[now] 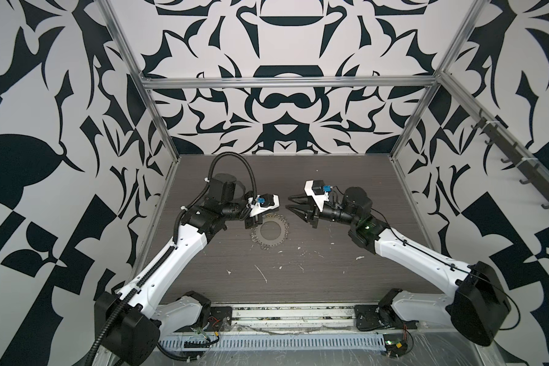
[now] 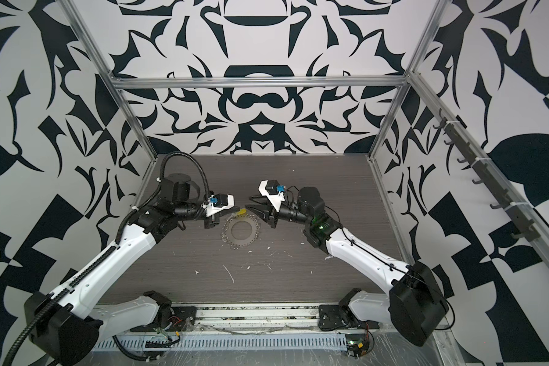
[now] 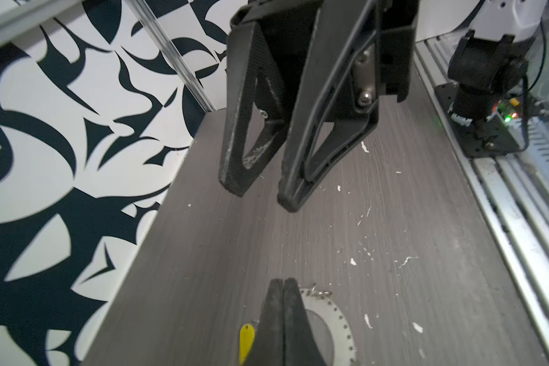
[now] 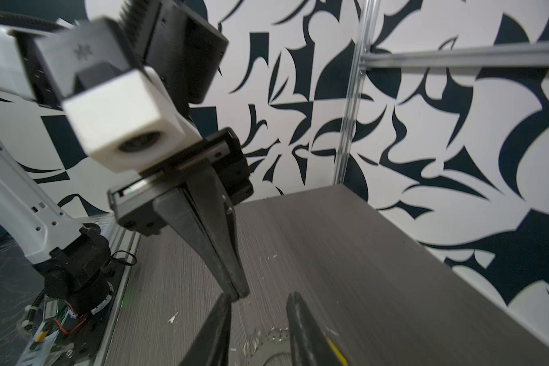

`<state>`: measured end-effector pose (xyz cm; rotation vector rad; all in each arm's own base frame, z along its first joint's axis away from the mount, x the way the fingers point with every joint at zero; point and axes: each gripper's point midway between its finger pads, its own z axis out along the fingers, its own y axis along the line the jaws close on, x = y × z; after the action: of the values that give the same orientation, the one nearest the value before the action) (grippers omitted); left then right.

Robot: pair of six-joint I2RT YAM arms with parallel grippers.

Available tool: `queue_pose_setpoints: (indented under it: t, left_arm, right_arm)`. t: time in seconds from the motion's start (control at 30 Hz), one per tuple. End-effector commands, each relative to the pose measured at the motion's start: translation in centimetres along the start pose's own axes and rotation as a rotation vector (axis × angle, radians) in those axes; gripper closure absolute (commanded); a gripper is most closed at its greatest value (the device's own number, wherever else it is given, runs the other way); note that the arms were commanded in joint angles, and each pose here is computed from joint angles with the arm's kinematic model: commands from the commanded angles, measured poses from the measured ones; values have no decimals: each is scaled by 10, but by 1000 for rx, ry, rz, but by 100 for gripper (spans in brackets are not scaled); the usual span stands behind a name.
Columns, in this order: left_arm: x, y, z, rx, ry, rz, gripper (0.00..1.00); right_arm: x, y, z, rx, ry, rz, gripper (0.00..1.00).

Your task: Remove the keys from the keyring

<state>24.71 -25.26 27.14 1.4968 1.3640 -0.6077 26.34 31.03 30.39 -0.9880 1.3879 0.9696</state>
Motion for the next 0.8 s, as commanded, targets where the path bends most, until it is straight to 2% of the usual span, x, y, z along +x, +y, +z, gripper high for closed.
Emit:
queue_pose_setpoints:
  t: [0.0, 0.07, 0.1, 0.23, 0.27, 0.3, 0.47, 0.53, 0.63, 0.77]
  left_arm:
    - [47, -8, 2, 10, 45, -246, 88]
    - [70, 1, 3, -88, 66, -390, 60]
    - [82, 11, 2, -168, 94, -453, 51]
    - [134, 43, -11, -471, 247, -737, 42]
    - [145, 47, -12, -507, 281, -812, 40]
    - [152, 45, -11, -498, 311, -859, 38]
    - [197, 52, -5, -521, 477, -1144, 38]
    - [210, 56, -5, -523, 516, -1243, 39]
    - [226, 60, -7, -508, 521, -1394, 39]
    - [237, 69, -16, -539, 500, -1487, 39]
  right_arm:
    - [26, -31, -9, 143, 54, 79, 65]
    - [44, -46, -8, 208, 114, 155, 63]
    - [52, -52, -8, 242, 156, 188, 63]
    - [80, -83, -10, 422, 299, 362, 61]
    - [86, -84, -7, 424, 325, 391, 59]
    - [91, -86, -3, 425, 342, 416, 55]
    - [121, -104, 24, 475, 488, 609, 55]
    - [129, -110, 41, 478, 536, 643, 54]
    - [144, -115, 69, 473, 597, 673, 53]
    - [158, -120, 104, 481, 684, 658, 47]
